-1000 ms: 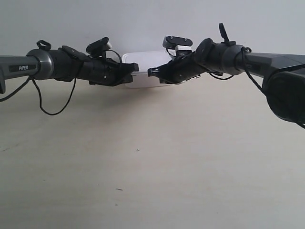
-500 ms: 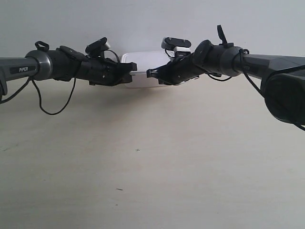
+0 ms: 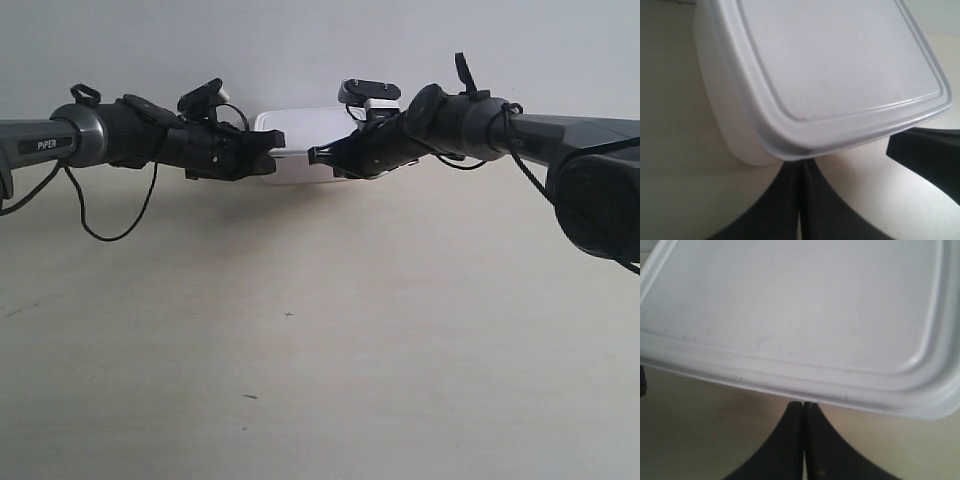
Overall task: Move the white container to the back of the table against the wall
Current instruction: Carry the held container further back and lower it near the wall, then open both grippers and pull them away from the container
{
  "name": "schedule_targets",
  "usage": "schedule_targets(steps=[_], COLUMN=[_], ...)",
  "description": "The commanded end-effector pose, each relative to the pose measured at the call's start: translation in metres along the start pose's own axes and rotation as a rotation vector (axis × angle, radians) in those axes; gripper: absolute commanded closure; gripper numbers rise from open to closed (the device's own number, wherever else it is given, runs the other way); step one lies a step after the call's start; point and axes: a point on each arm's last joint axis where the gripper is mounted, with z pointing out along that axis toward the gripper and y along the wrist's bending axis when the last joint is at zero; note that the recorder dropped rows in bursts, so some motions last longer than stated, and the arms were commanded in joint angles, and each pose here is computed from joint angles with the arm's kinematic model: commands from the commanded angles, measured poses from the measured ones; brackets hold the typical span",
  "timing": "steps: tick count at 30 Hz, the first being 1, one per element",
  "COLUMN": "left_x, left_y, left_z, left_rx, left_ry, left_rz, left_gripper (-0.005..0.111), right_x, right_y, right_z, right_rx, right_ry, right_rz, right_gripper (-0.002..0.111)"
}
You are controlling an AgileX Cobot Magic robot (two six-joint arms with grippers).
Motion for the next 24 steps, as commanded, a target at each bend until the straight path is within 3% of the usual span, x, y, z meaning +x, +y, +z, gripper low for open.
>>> schedule_targets(steps=[1, 24], left_x=[-0.003, 0.013], left_y=[0.002, -0.011], left_z=[-0.009, -0.042], left_rx=[-0.031, -0.124], left_ry=[0.024, 0.006], left_rz=[0.011, 0.014], left_gripper=[0.107, 0.107], right_x=[-0.011, -0.005], right_y=[-0.004, 0.015], right_z=[-0.005, -0.017], right_rx=[0.019, -0.023], right_ry=[-0.055, 0.049], right_rz=[-0.021, -0.060], right_gripper=[0.108, 0.108])
